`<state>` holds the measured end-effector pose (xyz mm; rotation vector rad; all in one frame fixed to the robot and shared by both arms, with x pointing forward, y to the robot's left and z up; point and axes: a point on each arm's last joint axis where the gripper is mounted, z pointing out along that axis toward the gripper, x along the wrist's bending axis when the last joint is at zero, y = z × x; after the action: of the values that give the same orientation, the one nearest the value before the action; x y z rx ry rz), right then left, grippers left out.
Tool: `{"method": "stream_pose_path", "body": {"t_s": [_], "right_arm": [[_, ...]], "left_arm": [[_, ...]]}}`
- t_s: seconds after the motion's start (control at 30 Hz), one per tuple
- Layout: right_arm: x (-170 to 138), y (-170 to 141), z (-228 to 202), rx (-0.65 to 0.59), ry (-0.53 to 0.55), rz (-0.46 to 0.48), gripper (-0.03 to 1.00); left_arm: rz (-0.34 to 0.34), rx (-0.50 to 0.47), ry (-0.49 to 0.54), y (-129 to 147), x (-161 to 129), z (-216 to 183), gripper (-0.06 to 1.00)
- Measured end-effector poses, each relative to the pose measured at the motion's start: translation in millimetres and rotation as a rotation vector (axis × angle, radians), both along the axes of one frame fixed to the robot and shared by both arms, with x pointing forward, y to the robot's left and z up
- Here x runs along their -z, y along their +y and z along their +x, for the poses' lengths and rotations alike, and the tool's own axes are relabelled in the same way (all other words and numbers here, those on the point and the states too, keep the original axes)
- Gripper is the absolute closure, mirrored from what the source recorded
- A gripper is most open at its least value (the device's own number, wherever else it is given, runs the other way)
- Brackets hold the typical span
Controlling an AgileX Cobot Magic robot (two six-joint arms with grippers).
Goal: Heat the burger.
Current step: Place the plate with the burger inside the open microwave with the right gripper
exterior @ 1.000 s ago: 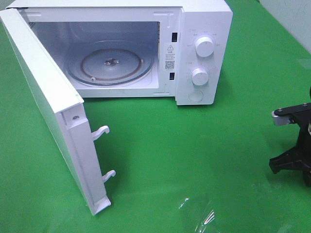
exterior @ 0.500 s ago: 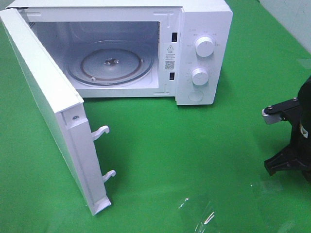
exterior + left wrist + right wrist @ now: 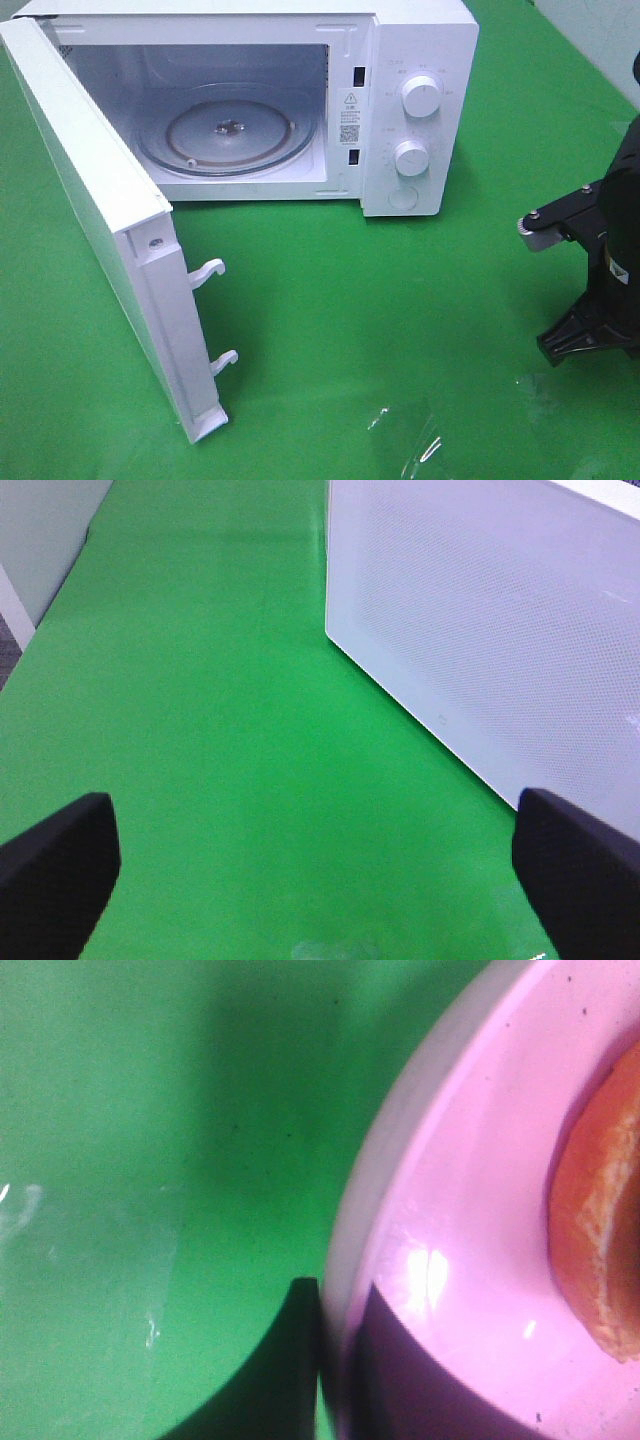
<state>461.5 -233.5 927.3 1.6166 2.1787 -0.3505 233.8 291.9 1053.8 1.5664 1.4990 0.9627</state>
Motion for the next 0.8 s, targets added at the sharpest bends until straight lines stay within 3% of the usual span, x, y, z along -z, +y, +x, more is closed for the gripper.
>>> {"method": "stream_pose_path", "body": {"t_s": [0.8], "right_arm": [[-26.8, 32.0, -70.0, -0.308, -0.035, -0.037, 0.93]], "left_arm": [[0.000, 0.000, 0.000, 0.0, 0.0, 0.0, -0.04]]}}
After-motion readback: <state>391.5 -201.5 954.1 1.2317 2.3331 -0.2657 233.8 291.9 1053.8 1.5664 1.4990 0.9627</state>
